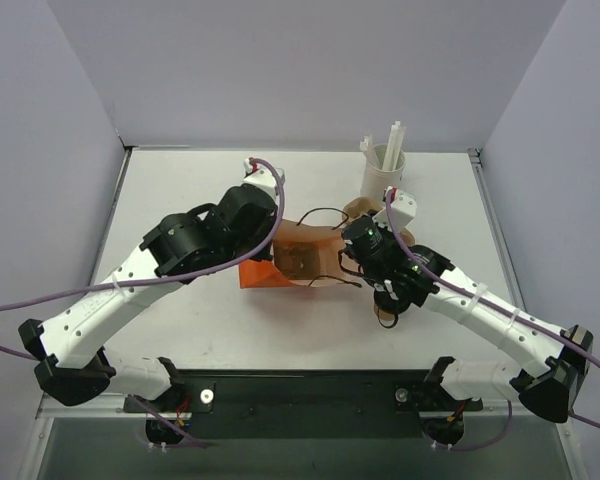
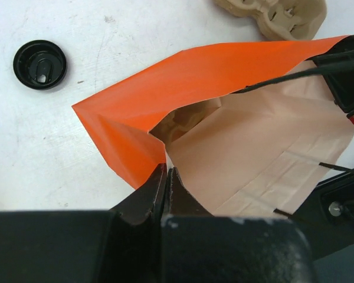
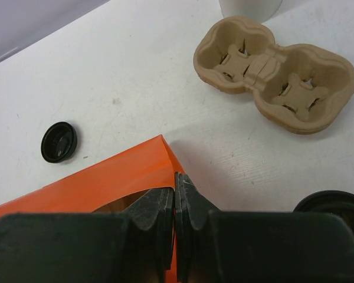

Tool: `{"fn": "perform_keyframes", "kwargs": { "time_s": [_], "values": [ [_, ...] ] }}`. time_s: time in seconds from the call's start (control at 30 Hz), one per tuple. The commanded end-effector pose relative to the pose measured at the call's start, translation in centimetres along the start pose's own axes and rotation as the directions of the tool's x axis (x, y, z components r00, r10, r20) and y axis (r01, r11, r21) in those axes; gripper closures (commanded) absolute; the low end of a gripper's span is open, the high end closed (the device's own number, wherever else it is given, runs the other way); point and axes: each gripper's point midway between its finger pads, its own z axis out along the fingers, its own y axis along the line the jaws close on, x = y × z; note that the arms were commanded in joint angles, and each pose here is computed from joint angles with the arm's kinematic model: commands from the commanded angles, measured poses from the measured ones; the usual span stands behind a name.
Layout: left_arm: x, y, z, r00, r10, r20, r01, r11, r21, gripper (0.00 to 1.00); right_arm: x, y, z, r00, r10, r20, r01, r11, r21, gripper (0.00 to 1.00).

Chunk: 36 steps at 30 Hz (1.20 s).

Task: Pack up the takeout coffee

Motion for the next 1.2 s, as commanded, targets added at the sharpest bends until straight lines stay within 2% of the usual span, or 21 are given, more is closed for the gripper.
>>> {"fn": "perform_keyframes", "kwargs": {
  "time_s": [0.0, 0.1, 0.17, 0.2, 0.27, 0.3, 0.33, 0.37, 0.43, 0.47, 0.53, 0.6, 0.67, 0.77, 0.9, 1.07, 1.1, 1.17],
  "values": [
    [-0.2, 0.9, -0.5, 1.000, 0.024, 0.002, -0.024, 1.000, -0.011, 1.00, 0.5, 0.3, 0.2, 1.000, 0.004, -0.004, -0.004, 1.000, 0.005, 1.00],
    [0.2, 1.6, -0.2, 1.000, -0.003, -0.017, 0.003, 1.000, -0.015, 1.00, 0.4, 0.4, 0.4, 1.000, 0.020, -0.013, -0.020, 1.000, -0.011, 1.00],
    [-1.1, 1.2, -0.8, 0.999, -0.027, 0.041, 0.026, 1.000, 0.014, 1.00, -0.9, 1.4, -0.2, 1.000, -0.009, 0.014, 0.010, 0.998, -0.058, 1.00],
    [-1.4, 1.5, -1.3, 0.997, -0.032, 0.070, 0.031, 0.999, 0.020, 1.00, -2.1, 2.1, -0.7, 0.999, 0.022, 0.045, -0.018, 0.995, -0.095, 1.00],
    [-1.6, 2.3, -0.7, 0.993, -0.008, 0.120, 0.010, 1.000, -0.018, 1.00, -2.2, 2.0, -0.8, 0.998, 0.022, 0.057, -0.016, 0.994, -0.109, 1.00],
    [0.6, 3.3, 0.5, 0.997, 0.021, 0.080, -0.017, 0.999, -0.048, 1.00, -2.0, 1.9, -0.6, 0.998, 0.023, 0.057, -0.016, 0.994, -0.109, 1.00],
    [1.3, 3.6, 0.9, 0.997, 0.041, 0.067, -0.038, 0.998, -0.045, 1.00, -1.5, 1.7, -0.5, 0.999, 0.001, 0.049, 0.005, 0.994, -0.110, 1.00],
    [1.2, 3.2, 1.0, 0.995, 0.040, 0.086, -0.038, 0.999, -0.021, 1.00, -0.5, 1.9, -0.4, 0.999, -0.038, 0.023, 0.041, 0.990, -0.138, 1.00],
    [1.4, 2.9, 0.6, 0.992, 0.045, 0.115, -0.049, 0.998, 0.026, 1.00, -1.0, 3.4, -0.6, 0.997, -0.064, 0.045, 0.072, 0.975, -0.209, 1.00],
    [0.2, 2.6, 0.3, 0.986, 0.025, 0.166, -0.033, 0.999, 0.041, 1.00, -1.4, 3.8, -0.8, 0.992, -0.108, 0.061, 0.120, 0.965, -0.232, 1.00],
    [-1.7, 2.6, -0.6, 0.975, 0.028, 0.219, -0.039, 0.998, 0.045, 1.00, -3.2, 4.7, -1.3, 0.989, -0.104, 0.103, 0.127, 0.960, -0.251, 1.00],
    [-2.2, 3.0, -0.5, 0.977, 0.044, 0.209, -0.048, 0.999, 0.010, 1.00, -3.9, 5.0, -1.5, 0.985, -0.116, 0.127, 0.146, 0.955, -0.257, 1.00],
    [-1.1, 2.8, -0.4, 0.978, 0.046, 0.205, -0.055, 0.998, 0.039, 1.00, -3.7, 4.9, -1.7, 0.983, -0.120, 0.142, 0.155, 0.949, -0.275, 1.00],
    [2.9, 3.0, 0.9, 0.987, 0.010, 0.160, -0.023, 0.997, 0.076, 1.00, -1.0, 3.4, -1.2, 0.983, -0.152, 0.101, 0.174, 0.948, -0.267, 1.00],
    [3.7, 3.3, 0.5, 0.986, 0.006, 0.164, -0.021, 0.996, 0.089, 1.00, 0.2, 2.6, -1.6, 0.986, -0.155, 0.068, 0.168, 0.947, -0.274, 1.00],
    [0.1, 3.1, -0.7, 0.974, 0.076, 0.215, -0.090, 0.994, 0.057, 1.00, -0.5, 3.1, -1.8, 0.988, -0.132, 0.084, 0.150, 0.948, -0.281, 1.00],
    [-1.9, 3.0, -1.9, 0.963, 0.075, 0.260, -0.093, 0.994, 0.059, 1.00, -0.8, 3.3, -1.9, 0.988, -0.124, 0.089, 0.145, 0.948, -0.284, 1.00],
    [-2.5, 2.7, -2.1, 0.963, 0.074, 0.259, -0.093, 0.994, 0.059, 1.00, -2.1, 4.1, -2.4, 0.988, -0.105, 0.117, 0.136, 0.944, -0.302, 1.00]
  ]
}}
